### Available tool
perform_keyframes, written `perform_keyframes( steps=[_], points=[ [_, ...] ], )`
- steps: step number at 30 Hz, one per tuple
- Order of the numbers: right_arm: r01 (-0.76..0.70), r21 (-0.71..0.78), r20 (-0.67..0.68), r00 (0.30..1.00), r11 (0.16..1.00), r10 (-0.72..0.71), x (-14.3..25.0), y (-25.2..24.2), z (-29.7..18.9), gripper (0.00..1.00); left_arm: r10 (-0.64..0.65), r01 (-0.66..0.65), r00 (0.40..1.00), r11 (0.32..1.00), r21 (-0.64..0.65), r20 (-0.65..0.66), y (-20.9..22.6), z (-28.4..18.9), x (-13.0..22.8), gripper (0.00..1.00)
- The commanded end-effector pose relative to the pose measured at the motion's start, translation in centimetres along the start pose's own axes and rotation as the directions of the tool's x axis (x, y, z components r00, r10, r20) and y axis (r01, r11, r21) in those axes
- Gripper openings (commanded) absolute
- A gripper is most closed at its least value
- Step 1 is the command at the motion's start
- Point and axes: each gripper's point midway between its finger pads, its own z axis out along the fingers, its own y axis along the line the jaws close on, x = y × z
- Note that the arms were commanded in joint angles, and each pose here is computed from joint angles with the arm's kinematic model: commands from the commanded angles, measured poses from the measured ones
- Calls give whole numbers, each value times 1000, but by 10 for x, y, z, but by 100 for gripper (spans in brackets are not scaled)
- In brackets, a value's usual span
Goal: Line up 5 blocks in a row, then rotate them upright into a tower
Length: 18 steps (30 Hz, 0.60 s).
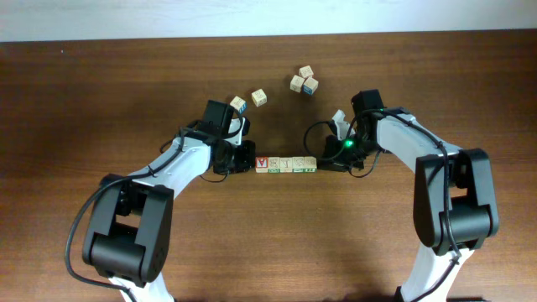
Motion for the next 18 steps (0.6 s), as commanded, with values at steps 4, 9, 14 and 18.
perform_keyframes(
  steps=[4,9,14,18],
  points=[
    [46,-69,-19,999,997,-47,7,24,3,4,-5,6,1000,999,36,-22,-7,4,5,0],
    [46,-70,-20,999,997,-47,8,25,1,4,-5,6,1000,999,36,-22,-7,4,5,0],
    [54,-71,-9,998,996,-55,6,29,-4,4,-5,6,1000,999,36,-22,-7,4,5,0],
    [63,-73,3,998,995,-63,6,33,-9,4,-5,6,1000,999,36,-22,-7,4,5,0]
  ],
)
